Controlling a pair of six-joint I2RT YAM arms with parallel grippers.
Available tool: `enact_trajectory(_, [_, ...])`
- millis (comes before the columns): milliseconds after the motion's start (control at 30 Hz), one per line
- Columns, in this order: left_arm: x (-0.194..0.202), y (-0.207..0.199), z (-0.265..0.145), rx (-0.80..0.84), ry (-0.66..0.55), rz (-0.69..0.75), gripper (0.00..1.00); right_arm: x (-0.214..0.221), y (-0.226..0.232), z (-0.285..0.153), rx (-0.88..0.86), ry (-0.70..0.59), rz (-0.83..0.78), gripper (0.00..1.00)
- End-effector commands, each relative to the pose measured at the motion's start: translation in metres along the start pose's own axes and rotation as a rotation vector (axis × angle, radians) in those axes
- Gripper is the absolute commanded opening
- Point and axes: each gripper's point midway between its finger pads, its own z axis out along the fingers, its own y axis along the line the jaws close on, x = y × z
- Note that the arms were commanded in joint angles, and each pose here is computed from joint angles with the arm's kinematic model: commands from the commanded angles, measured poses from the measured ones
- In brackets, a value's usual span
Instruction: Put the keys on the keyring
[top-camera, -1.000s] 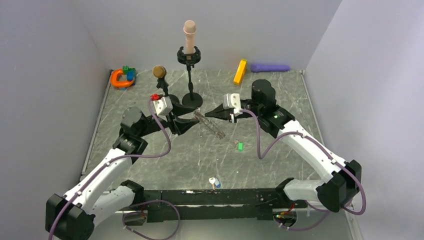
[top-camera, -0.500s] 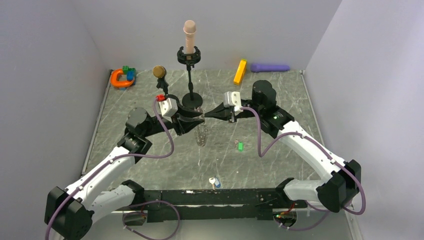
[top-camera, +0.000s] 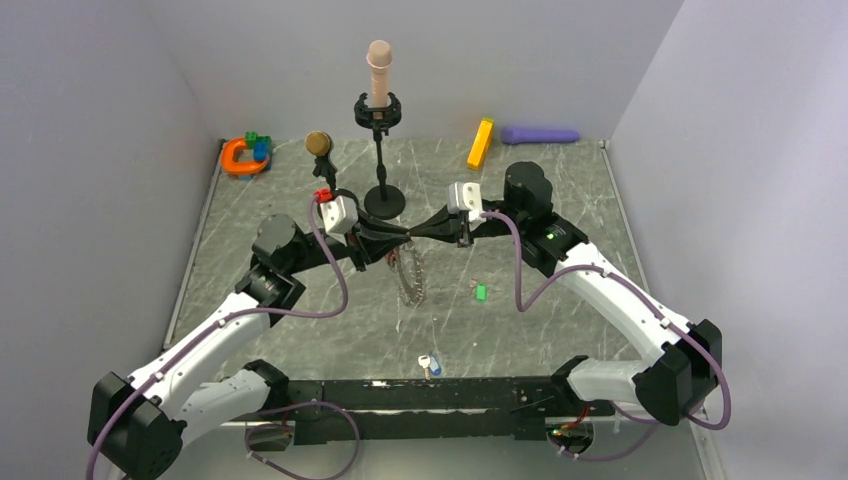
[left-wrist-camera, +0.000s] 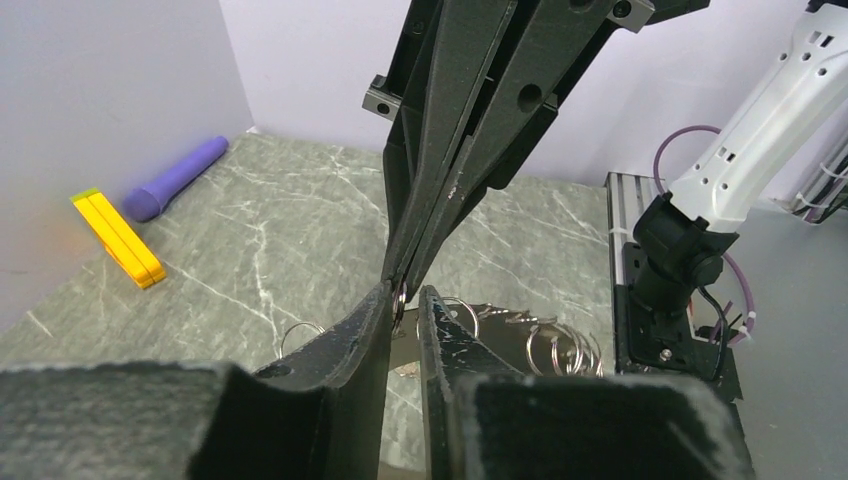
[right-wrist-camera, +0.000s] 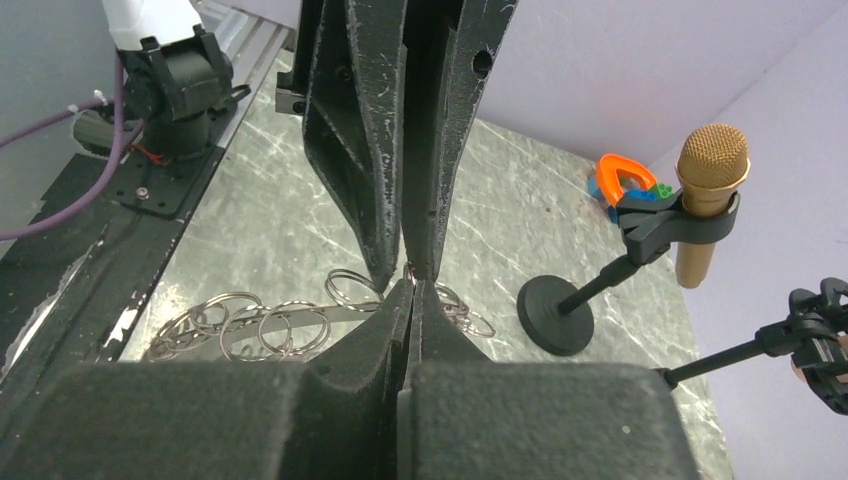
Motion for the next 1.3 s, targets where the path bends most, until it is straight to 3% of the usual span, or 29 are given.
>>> enact_trajectory(0, [-0.021, -0.005, 0.006, 0.026, -0.03, 0.055, 0.18, -0.028, -0.001, -0.004, -0.005, -0.056, -0.092, 0.0])
enact_trajectory(167, [-0.01, -0.005, 0.005, 0.026, 0.031, 0.062, 0.16, -0.028, 0.0, -0.005, -0.009, -0.053, -0.095, 0.0])
enact_trajectory(500, [-0.003, -0.005, -0.001, 0.004, 0.061, 0.07, 0.23, -0.027, 0.002, -0.006, -0.013, -0.049, -0.092, 0.0])
enact_trajectory(767, [-0.012, -0.004, 0.002, -0.001, 0.027, 0.068, 0.11, -0.025, 0.005, -0.006, -0.022, -0.044, -0.086, 0.0])
enact_trajectory(867, [-0.017, -0.004, 0.003, 0.002, 0.014, 0.069, 0.0, -0.025, 0.007, -0.006, -0.03, -0.044, -0.081, 0.0])
enact_trajectory(1167, [-0.032, -0.006, -0.004, -0.029, -0.061, 0.096, 0.0, -0.022, 0.005, -0.004, -0.005, -0.059, -0.018, 0.0])
enact_trajectory(1267, [-0.037, -0.007, -0.005, -0.034, -0.072, 0.104, 0.0, -0.022, 0.004, -0.003, 0.012, -0.078, 0.025, 0.11])
